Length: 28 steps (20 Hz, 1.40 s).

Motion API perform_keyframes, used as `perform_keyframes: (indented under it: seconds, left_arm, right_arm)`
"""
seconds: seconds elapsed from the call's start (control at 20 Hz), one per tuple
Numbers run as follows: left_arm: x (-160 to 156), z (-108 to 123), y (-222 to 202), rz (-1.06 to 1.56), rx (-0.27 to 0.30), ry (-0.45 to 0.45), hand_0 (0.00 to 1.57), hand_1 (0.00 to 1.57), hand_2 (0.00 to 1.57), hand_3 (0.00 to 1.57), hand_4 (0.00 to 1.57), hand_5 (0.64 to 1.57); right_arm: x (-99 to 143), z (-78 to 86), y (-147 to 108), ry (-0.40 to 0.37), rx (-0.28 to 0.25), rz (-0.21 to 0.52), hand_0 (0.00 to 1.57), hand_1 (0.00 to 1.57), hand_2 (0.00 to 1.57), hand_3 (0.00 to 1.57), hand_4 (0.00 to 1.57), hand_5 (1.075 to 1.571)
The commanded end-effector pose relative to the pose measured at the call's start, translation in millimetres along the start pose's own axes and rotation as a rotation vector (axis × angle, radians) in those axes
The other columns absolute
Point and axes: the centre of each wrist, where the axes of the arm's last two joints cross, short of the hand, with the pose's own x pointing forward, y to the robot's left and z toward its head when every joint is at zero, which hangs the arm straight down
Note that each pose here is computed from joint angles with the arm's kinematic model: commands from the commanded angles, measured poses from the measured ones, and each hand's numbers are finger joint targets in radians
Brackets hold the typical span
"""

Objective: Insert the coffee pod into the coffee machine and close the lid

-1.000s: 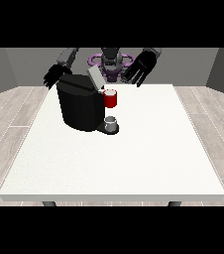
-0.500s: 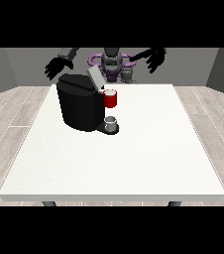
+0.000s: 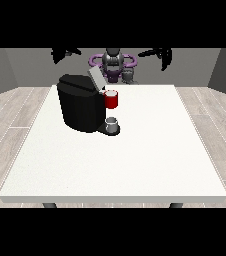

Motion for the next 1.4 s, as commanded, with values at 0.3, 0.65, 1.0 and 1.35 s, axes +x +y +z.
perform_keyframes:
  seconds: [0.3,0.65,1.0,1.35]
  left_arm:
    - [-33.4,29.9,-22.4,0.160,-0.009,0.005,0.00,0.00,0.00,0.00,0.14,1.571]
    - [-13.5,30.2,-43.0,0.183,-0.016,-0.082,0.00,0.00,0.00,0.00,0.22,1.571]
    - [2.3,48.0,-41.5,0.203,-0.016,-0.102,0.00,0.00,0.00,0.00,0.00,1.571]
    - [23.5,55.7,-17.4,0.145,0.067,-0.177,0.00,0.00,0.00,0.00,0.00,1.571]
  right_arm:
    - [44.9,-19.5,11.3,-0.108,0.138,0.019,0.00,0.00,0.00,0.00,0.00,1.571]
    - [68.4,-46.6,26.8,-0.149,0.185,0.094,0.00,0.00,0.00,0.00,0.22,1.571]
    - [49.4,-52.2,28.9,-0.133,0.163,0.029,0.00,0.00,0.00,0.00,0.00,1.571]
    - [69.2,-71.9,43.3,-0.176,0.240,0.018,0.00,0.00,0.00,0.00,0.00,1.571]
